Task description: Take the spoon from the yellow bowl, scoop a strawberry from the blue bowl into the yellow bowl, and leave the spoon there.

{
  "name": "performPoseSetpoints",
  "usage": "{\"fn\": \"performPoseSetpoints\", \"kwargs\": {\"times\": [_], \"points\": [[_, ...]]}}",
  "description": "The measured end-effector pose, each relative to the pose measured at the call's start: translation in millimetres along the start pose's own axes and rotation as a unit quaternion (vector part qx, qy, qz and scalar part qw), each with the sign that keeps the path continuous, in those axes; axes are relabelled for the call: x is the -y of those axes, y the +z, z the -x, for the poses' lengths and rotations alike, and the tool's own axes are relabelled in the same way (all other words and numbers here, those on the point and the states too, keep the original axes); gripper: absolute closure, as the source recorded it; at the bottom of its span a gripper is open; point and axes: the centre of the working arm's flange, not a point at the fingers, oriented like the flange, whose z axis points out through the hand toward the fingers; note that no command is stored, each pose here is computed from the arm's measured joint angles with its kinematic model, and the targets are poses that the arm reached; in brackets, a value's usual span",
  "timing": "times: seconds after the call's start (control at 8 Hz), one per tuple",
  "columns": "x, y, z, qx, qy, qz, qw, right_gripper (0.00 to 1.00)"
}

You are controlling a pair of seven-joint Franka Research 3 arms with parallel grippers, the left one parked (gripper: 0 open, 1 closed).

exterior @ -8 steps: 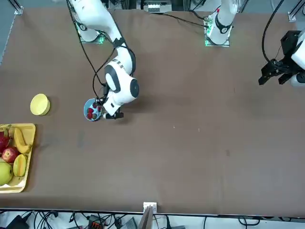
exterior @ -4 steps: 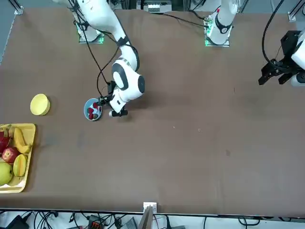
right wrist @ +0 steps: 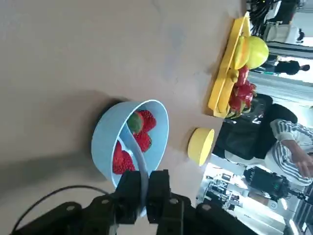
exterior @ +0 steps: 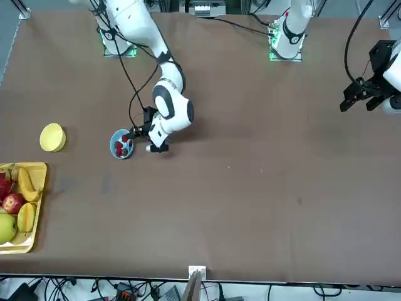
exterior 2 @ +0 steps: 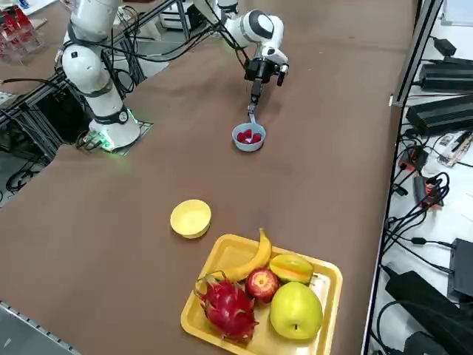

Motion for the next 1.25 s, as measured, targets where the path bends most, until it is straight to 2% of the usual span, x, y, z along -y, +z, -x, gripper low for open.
{"fn": "performPoseSetpoints", "kwargs": {"times": [0.38,1.0,1.25], "points": [[16.4,-5.4,6.6,-0.013,0.012,0.023,1.000,0.89],[39.9,-4.8,21.6,-0.012,0.009,0.080,0.997,0.89],[40.7,-5.1,22.8,-0.012,0.008,0.086,0.996,0.89]]}}
